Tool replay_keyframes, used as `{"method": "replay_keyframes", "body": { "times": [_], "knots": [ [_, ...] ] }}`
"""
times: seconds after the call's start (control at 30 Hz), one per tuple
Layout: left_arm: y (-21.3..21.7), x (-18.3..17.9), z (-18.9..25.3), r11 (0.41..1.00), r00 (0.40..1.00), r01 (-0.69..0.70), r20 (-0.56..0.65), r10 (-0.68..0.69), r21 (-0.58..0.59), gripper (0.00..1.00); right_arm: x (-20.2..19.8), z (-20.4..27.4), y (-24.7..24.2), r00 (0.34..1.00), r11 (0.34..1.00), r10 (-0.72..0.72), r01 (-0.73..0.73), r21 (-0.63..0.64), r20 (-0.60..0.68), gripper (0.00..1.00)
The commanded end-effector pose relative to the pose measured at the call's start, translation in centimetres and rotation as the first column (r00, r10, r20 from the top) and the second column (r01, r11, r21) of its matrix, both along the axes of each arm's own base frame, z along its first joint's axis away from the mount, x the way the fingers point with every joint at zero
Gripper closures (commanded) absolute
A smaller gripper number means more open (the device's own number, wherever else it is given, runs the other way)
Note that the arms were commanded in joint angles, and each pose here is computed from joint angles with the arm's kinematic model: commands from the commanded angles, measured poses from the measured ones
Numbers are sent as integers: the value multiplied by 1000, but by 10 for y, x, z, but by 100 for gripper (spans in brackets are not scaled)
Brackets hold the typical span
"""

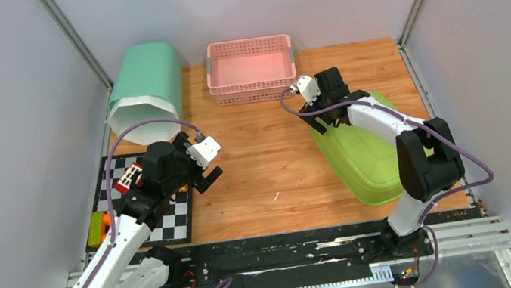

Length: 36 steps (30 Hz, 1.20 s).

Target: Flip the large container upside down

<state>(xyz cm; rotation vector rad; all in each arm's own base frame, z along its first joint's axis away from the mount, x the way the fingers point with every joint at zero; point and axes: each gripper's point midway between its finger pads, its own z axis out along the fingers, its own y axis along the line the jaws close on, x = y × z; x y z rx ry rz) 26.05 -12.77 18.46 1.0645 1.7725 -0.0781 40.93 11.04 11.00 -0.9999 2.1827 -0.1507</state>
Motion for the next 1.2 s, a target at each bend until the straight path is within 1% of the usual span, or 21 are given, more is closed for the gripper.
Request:
{"method": "replay_keyframes", "body": {
  "times": [0.0,0.17,0.33,0.47,0.63,0.97,1.17],
  "knots": [
    [-3,1,0,1000,1000,14,13,-14,-4,0,15,0,-10,1000,996,-13,16,-90,27,7],
    [-3,1,1,1000,1000,15,14,-15,-5,0,24,-5,-14,999,993,-43,45,-109,23,7],
    [-3,1,0,1000,1000,15,14,-15,-4,0,34,-6,-31,991,982,-128,130,-133,28,6],
    [-4,1,1,1000,1000,18,17,-18,-4,0,43,-4,-47,978,973,-208,208,-98,14,6],
    [-3,0,0,1000,1000,18,17,-18,-4,0,49,-7,-66,955,955,-294,293,-49,-32,7],
    [-4,0,-1,1000,1000,18,15,-18,-4,0,45,-21,-95,922,928,-374,372,-40,-99,7],
    [-4,0,-1,1000,1000,21,13,-21,-2,0,44,-19,-128,883,887,-461,459,-48,-91,7]
  ]
}}
